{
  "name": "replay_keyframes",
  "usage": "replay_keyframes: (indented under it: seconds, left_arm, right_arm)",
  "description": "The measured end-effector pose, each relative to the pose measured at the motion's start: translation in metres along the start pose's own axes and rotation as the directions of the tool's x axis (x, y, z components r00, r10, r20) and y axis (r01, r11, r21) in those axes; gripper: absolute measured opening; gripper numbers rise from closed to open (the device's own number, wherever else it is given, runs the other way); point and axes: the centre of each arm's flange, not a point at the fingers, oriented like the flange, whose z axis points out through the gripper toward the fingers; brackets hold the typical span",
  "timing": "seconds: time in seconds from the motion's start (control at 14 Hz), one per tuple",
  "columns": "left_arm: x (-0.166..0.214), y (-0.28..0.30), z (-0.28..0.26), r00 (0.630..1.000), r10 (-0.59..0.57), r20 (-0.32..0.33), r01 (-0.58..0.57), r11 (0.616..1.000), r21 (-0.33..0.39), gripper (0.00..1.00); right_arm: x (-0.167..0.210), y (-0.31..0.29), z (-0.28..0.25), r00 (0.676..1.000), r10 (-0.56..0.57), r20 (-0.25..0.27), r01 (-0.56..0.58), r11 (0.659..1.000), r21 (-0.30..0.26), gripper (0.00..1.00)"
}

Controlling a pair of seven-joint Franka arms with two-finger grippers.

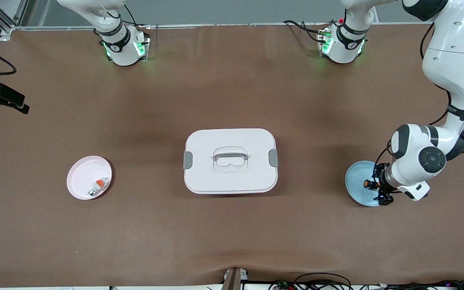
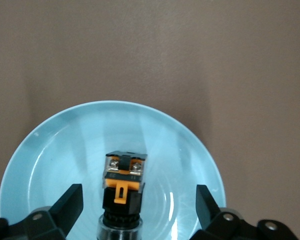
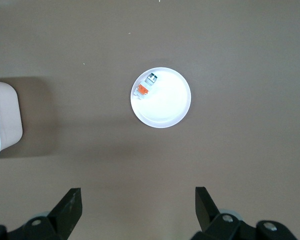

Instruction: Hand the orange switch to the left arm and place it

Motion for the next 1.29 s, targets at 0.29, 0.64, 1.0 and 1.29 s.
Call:
replay_keyframes:
  seconds: [0.29,0.64,1.0,1.29]
  left_arm:
    - [0.005,0.008,-0.028,1.000,0.015,-0.019,-0.015,1.000,-0.026,1.00]
    - [0.024,-0.002,-0.073,0.950,0.308,-0.052,-0.306,0.951,0.045,1.00]
    - [0.063,-0.015,-0.123,0.757,0.653,-0.033,-0.652,0.757,0.042,1.00]
    - [0.064,-0.019,-0.153,0.585,0.810,-0.031,-0.811,0.586,0.010,1.00]
  right_arm:
    - [-0.001,0.004,-0.002,1.000,0.003,-0.006,-0.003,1.000,0.000,1.00]
    - [-0.001,0.006,-0.002,1.000,0.005,-0.006,-0.005,1.000,0.000,1.00]
    - [-0.001,0.006,-0.002,1.000,0.005,-0.005,-0.005,1.000,0.000,1.00]
    - [-0.002,0.006,-0.002,1.000,0.006,-0.002,-0.006,1.000,0.000,1.00]
